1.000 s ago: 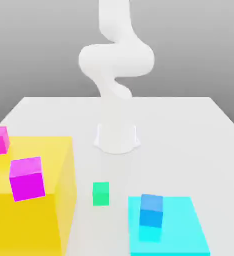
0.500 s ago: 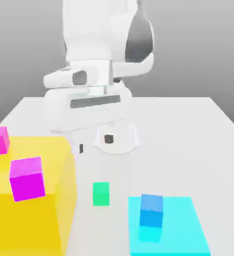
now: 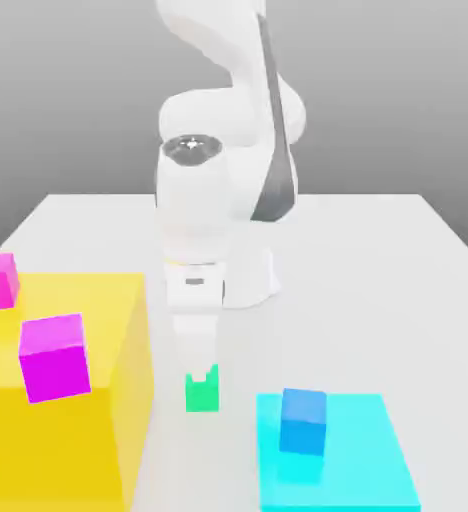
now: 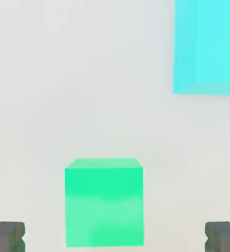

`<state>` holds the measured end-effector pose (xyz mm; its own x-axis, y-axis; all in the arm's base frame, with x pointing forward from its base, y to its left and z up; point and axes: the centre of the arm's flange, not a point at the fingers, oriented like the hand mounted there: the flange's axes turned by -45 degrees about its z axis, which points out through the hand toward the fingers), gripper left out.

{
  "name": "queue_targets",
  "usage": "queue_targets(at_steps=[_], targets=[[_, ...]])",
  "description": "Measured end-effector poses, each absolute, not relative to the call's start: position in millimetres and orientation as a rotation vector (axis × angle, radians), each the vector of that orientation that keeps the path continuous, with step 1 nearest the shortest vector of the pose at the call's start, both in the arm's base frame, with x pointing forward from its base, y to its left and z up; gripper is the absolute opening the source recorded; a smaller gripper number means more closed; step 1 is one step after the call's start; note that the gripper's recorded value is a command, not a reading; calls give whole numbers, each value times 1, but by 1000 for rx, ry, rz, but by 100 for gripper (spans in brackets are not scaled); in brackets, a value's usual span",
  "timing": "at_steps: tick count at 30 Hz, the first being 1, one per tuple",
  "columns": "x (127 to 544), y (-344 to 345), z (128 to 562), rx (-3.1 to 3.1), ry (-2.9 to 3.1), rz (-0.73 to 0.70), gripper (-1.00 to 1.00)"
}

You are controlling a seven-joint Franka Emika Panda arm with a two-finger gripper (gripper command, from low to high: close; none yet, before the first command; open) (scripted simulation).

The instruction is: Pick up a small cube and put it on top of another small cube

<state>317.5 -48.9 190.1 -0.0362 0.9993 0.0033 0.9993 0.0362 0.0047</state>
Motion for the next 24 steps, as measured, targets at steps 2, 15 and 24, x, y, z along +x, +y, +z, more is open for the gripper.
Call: queue_targets(at_steps=[2,15,24], targets=[[321,-50,188,2175,2265,12,0],[331,-56,166,2166,2261,30,0],[323,-53,142,2168,2259,20,0]])
